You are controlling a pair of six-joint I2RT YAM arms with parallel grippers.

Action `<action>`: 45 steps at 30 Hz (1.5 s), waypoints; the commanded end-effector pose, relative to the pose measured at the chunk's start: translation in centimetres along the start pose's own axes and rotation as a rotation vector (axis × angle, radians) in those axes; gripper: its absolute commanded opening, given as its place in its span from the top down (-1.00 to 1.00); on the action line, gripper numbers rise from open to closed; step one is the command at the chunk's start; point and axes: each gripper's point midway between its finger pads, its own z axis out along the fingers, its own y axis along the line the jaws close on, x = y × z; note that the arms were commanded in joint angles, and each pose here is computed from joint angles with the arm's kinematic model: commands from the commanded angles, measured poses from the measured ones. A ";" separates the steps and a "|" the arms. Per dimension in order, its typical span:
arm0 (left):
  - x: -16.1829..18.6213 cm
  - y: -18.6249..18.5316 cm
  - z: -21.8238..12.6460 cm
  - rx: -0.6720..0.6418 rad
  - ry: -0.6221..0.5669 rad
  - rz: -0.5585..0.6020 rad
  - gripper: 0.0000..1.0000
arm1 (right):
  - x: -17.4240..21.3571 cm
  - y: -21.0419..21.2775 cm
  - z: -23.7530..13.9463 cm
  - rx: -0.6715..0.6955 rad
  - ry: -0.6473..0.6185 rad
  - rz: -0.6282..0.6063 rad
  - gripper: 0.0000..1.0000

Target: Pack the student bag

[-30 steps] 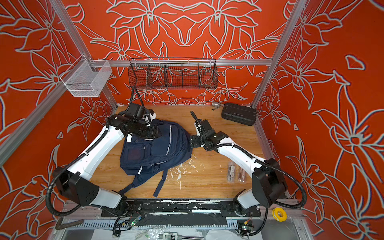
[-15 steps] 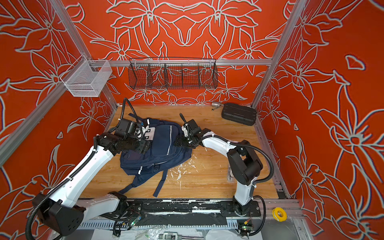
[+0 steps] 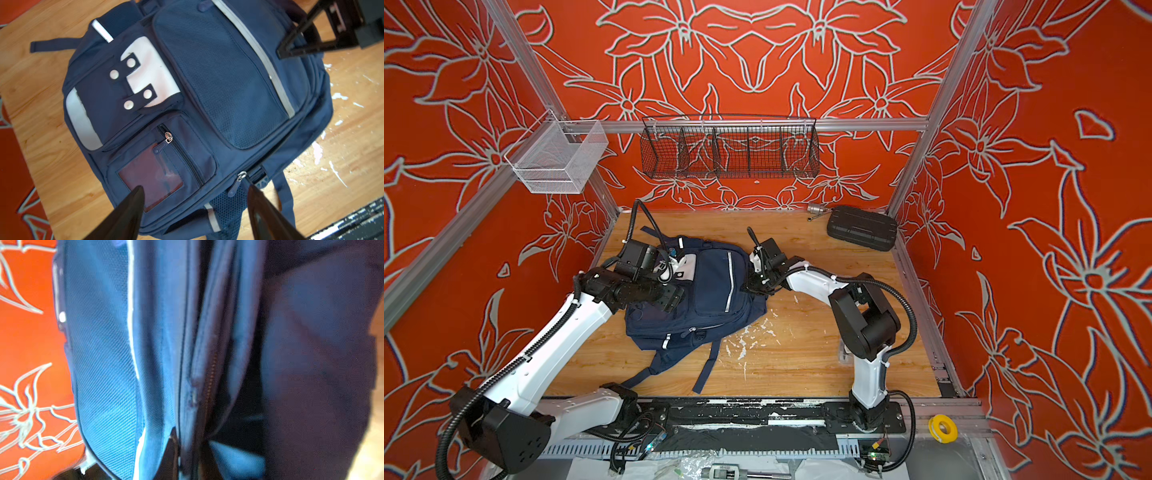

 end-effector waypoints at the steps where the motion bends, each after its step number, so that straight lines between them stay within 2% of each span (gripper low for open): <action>1: 0.2 -2.1 0.2 0.088 -0.024 0.162 -0.34 | -3.0 -0.2 -3.4 -0.011 -0.069 -0.016 1.00; 7: 0.9 -5.0 1.2 0.135 -0.045 0.368 -0.31 | -4.9 -3.4 -6.5 0.034 -0.063 -0.018 1.00; 12: 1.6 -7.9 3.2 0.171 -0.071 0.546 -0.38 | -5.8 -4.1 -7.1 0.044 -0.015 -0.051 1.00; 19: 1.3 -8.9 6.4 0.152 -0.040 0.601 -0.38 | -6.9 -4.2 -6.9 0.035 -0.027 -0.026 0.98; 21: 0.8 -9.0 7.1 0.133 -0.055 0.609 -0.38 | -6.9 -4.3 -7.0 0.041 -0.029 -0.021 0.85; 24: -0.3 -9.2 7.9 0.106 -0.101 0.630 -0.38 | -6.7 -4.4 -7.2 0.049 -0.030 -0.026 0.77; 26: -0.6 -9.1 8.7 0.089 -0.120 0.664 -0.38 | -6.7 -4.6 -7.4 0.067 -0.032 -0.033 0.59; 30: 0.3 -8.6 10.7 0.056 -0.071 0.748 -0.36 | -6.9 -4.6 -8.0 0.093 -0.036 -0.045 0.25; 32: 1.1 -8.3 11.8 0.042 -0.034 0.799 -0.36 | -7.1 -4.4 -8.4 0.099 -0.049 -0.055 0.18; 37: 2.1 -7.8 13.8 0.012 0.004 0.801 -0.43 | -7.5 -4.2 -9.2 0.114 -0.076 -0.057 0.04; 41: 1.5 -5.5 15.6 -0.135 0.018 0.765 -0.44 | -7.6 -3.9 -9.9 0.116 -0.094 -0.065 0.02; 43: 0.7 -4.8 15.7 -0.177 -0.007 0.710 -0.43 | -7.5 -4.0 -10.3 0.127 -0.099 -0.072 0.01; 45: 0.5 -4.6 15.7 -0.172 -0.018 0.674 -0.29 | -7.2 -4.1 -10.6 0.136 -0.106 -0.085 0.00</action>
